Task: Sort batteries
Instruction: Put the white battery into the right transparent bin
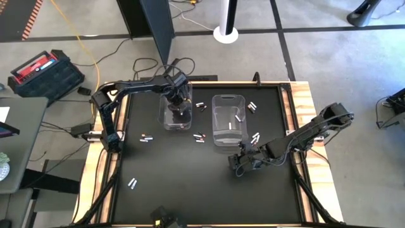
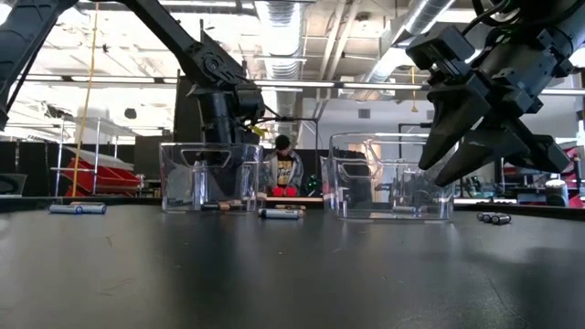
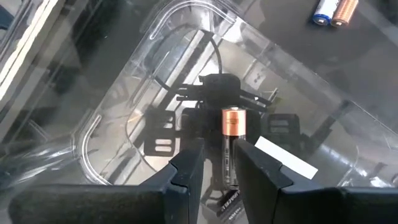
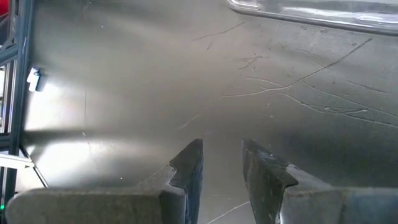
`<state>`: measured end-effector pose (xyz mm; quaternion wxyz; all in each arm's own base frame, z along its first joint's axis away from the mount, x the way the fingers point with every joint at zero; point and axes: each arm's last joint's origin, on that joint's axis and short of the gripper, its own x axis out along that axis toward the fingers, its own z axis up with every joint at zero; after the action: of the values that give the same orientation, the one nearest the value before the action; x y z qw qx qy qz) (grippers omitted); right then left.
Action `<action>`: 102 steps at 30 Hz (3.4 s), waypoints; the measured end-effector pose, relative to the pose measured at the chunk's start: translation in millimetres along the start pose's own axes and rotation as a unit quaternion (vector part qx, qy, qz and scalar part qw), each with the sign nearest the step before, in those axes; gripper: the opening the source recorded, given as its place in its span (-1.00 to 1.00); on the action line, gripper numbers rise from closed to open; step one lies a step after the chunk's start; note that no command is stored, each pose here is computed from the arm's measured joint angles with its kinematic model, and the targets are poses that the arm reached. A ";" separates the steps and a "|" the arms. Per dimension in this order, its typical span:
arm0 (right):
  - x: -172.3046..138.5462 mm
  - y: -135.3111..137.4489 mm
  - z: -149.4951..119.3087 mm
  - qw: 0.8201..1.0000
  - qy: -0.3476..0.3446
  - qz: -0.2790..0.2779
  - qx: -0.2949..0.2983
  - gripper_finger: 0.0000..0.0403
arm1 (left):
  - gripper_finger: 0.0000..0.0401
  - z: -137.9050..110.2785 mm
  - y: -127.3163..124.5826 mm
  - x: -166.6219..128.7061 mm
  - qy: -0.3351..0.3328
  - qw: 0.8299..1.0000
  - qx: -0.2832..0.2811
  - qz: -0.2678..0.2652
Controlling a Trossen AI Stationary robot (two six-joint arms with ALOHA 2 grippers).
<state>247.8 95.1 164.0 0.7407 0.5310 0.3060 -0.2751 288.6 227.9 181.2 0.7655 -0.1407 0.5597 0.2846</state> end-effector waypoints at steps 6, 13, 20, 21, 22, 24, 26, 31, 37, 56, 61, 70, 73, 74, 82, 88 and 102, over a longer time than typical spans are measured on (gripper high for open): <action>0.0 0.1 0.0 1.000 0.000 0.001 0.000 -0.37 | -0.57 0.6 0.2 -0.1 -0.003 1.000 -0.013 0.003; 0.0 0.6 0.0 1.000 0.000 0.003 -0.007 -0.37 | -0.57 1.2 2.3 -23.5 -0.029 0.999 -0.026 0.004; 0.0 1.8 -0.1 0.999 0.000 0.009 -0.044 -0.37 | -0.57 -8.5 6.0 -92.6 -0.093 0.992 -0.084 0.002; 0.0 1.9 -0.1 0.999 0.000 0.010 -0.050 -0.37 | -0.57 -11.2 5.1 -105.0 -0.107 0.990 -0.090 0.002; 0.0 1.9 -0.2 0.998 0.000 0.010 -0.054 -0.37 | -0.57 -14.3 3.7 -116.9 -0.120 0.988 -0.098 0.003; -0.2 2.0 -0.7 0.998 0.000 0.011 -0.066 -0.37 | -0.57 -22.3 -1.3 -140.4 -0.145 0.983 -0.112 0.007; -0.4 2.1 -1.3 0.997 0.001 0.011 -0.078 -0.37 | -0.57 -32.8 -8.4 -161.6 -0.161 0.979 -0.125 0.017; -2.1 2.2 -6.3 0.994 0.008 0.015 -0.110 -0.37 | -0.57 -64.7 -38.7 -201.5 -0.180 0.972 -0.145 0.043; -5.3 2.0 -15.3 0.989 0.020 0.022 -0.147 -0.37 | -0.57 -109.4 -85.4 -220.1 -0.201 0.966 -0.162 0.019; -14.9 0.3 -39.0 0.976 0.049 0.041 -0.208 -0.37 | -0.57 -252.5 -191.2 -191.7 -0.123 0.940 -0.302 -0.097; -15.6 0.2 -40.4 0.976 0.051 0.042 -0.209 -0.37 | -0.57 -268.6 -212.2 -180.3 -0.100 0.956 -0.266 -0.079; -16.5 7.7 -41.3 0.980 0.049 0.078 -0.177 -0.37 | -0.40 -274.5 -218.5 -155.9 -0.041 0.974 -0.221 0.031; -17.1 11.7 -41.5 0.980 0.048 0.098 -0.169 -0.37 | -0.27 -275.7 -220.4 -152.9 -0.004 0.982 -0.186 0.039; -17.2 12.3 -41.5 0.980 0.048 0.101 -0.164 -0.37 | -0.23 -276.2 -220.4 -153.1 0.007 0.984 -0.176 0.038; -17.2 12.7 -41.3 0.985 0.048 0.101 -0.132 -0.37 | -0.15 -288.9 -224.2 -158.3 0.048 0.990 -0.133 0.018; -17.1 11.9 -41.2 0.987 0.049 0.096 -0.122 -0.38 | -0.18 -308.8 -229.3 -166.1 0.033 0.990 -0.135 -0.006; -16.2 6.8 -40.7 0.985 0.046 0.071 -0.147 -0.40 | -0.18 -342.6 -238.2 -178.6 0.064 0.981 -0.175 -0.062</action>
<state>235.5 137.3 170.2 0.8136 0.4488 0.3385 -0.1484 126.0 -195.0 209.5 0.7081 -0.3248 0.5388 0.3205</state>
